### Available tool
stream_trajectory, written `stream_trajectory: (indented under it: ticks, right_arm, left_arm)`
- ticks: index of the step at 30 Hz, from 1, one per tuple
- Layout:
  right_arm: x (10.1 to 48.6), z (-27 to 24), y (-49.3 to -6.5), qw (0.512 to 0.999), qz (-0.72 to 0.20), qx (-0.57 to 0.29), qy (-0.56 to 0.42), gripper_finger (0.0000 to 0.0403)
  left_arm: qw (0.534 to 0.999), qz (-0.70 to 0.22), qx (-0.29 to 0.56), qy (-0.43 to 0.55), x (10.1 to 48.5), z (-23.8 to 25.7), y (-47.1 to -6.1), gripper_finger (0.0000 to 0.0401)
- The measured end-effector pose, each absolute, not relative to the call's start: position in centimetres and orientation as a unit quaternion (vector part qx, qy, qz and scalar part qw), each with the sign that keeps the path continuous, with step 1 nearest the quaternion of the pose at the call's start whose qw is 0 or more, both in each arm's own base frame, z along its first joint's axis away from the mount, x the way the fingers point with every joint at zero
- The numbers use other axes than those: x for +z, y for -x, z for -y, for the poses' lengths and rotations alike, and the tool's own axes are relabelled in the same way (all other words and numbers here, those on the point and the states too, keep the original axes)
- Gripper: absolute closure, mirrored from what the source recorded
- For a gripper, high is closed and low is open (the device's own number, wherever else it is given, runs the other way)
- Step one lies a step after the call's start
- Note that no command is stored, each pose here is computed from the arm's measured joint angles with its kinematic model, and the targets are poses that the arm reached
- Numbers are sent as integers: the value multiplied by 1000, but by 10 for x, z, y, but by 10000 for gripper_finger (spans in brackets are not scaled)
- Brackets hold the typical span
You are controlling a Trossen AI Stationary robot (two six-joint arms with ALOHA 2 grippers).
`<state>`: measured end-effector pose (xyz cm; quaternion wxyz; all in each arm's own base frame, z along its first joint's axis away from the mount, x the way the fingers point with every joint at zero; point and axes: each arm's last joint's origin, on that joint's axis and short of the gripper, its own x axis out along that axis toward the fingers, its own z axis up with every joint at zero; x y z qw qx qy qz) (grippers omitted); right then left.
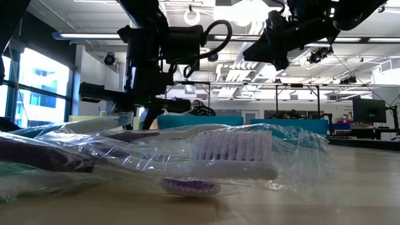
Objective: Pick & Place Toothbrushes
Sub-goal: Put the blue toothbrush into the yellow bin
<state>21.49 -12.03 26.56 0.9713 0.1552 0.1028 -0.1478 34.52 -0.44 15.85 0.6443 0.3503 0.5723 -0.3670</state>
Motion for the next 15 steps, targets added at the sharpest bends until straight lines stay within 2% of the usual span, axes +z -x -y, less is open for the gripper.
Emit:
stream_trajectory:
  ticks: [4,12,15]
  right_arm:
    - [265,120,-215,970,-107,-148,-158,318]
    - [265,120,-215,971,-107,-146,-157,318]
    - [265,120,-215,971,-107,-145,-157,318]
  left_arm:
    - [636,-597,-364,-327,158,4,-340,388]
    - [598,-653,-369,-282,162,4,-326,389]
    - [598,-653,-370,-280,167,4,-328,389]
